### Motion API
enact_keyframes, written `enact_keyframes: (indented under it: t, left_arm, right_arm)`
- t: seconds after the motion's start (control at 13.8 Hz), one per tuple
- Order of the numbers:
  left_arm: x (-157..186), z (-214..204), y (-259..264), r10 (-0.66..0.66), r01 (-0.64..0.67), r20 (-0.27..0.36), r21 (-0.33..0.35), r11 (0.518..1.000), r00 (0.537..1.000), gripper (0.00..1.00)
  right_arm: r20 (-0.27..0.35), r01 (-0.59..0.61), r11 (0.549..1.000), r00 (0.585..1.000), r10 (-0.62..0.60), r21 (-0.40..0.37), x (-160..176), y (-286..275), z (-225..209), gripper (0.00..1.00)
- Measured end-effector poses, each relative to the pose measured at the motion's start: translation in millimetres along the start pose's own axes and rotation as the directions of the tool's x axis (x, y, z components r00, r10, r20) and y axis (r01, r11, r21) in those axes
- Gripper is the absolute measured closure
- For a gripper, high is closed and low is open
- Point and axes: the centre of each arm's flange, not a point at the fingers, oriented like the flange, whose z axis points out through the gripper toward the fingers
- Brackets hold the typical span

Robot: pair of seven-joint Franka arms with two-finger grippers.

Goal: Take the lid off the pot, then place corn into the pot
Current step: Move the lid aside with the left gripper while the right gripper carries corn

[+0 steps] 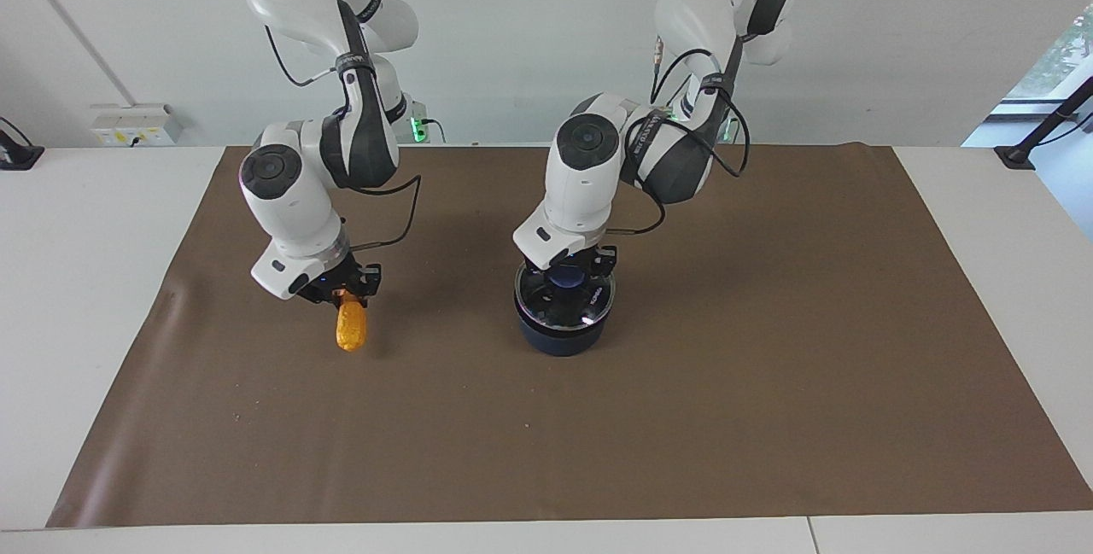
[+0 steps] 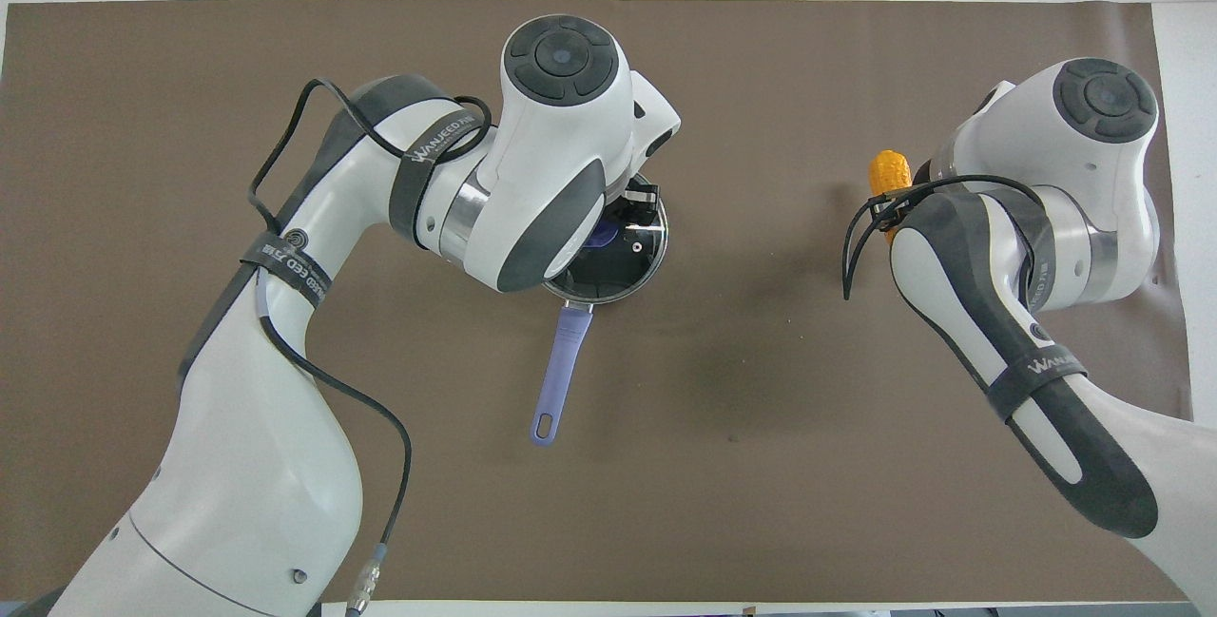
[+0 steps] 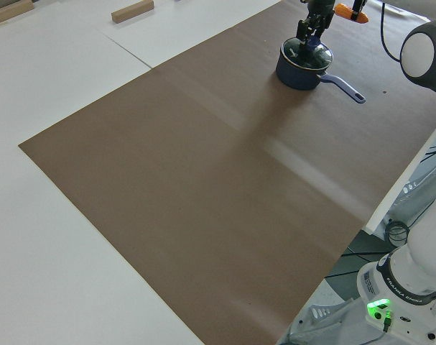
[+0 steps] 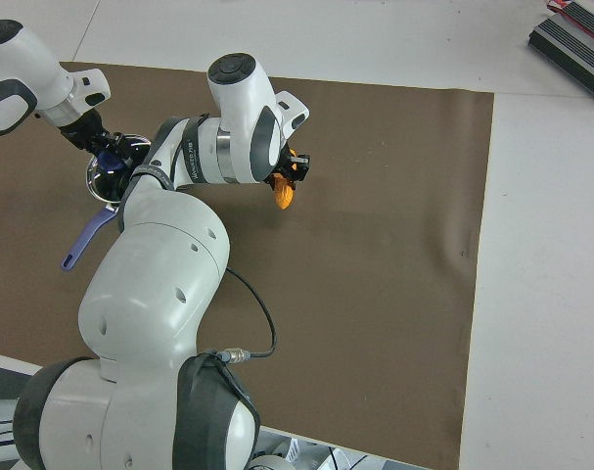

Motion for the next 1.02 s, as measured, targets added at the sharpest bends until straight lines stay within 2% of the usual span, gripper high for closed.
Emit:
enact_keyframes:
  t: [0.15,0.29,0.44,0.58,0.87,1.02]
  left_arm:
    - [6.5,-25.9,-29.7,-0.044,0.044,-0.003,-0.006,0.999,0.999,0.32]
    - [15.7,-54.9,-80.0,-0.114,0.114,-0.012,-0.010,0.993,0.993,0.32]
    - [25.2,-81.4,-150.4,-0.165,0.165,-0.013,-0.011,0.986,0.986,0.32]
    - [33.0,-92.8,-230.4,-0.177,0.177,0.001,-0.008,0.984,0.984,0.32]
    - [28.3,-74.6,-416.2,-0.185,0.186,0.037,-0.022,0.982,0.982,0.32]
    - [13.2,-53.3,-476.0,-0.185,0.185,0.006,-0.017,0.983,0.983,0.32]
  right_arm:
    - [0.007,-0.001,1.000,1.000,0.001,0.002,1.2,-1.9,-4.1,0.62]
    - [0.037,-0.036,0.999,0.999,0.036,0.002,10.2,-30.2,-33.2,0.62]
    - [0.031,-0.102,0.995,0.994,0.102,-0.005,23.2,-102.5,-81.4,0.62]
    - [0.003,-0.154,0.988,0.988,0.154,0.004,25.8,-178.2,-106.7,0.62]
    - [-0.030,-0.234,0.970,0.971,0.237,0.070,30.0,-289.6,-87.8,0.62]
    - [-0.060,-0.260,0.960,0.962,0.267,0.103,30.8,-333.9,-70.0,0.62]
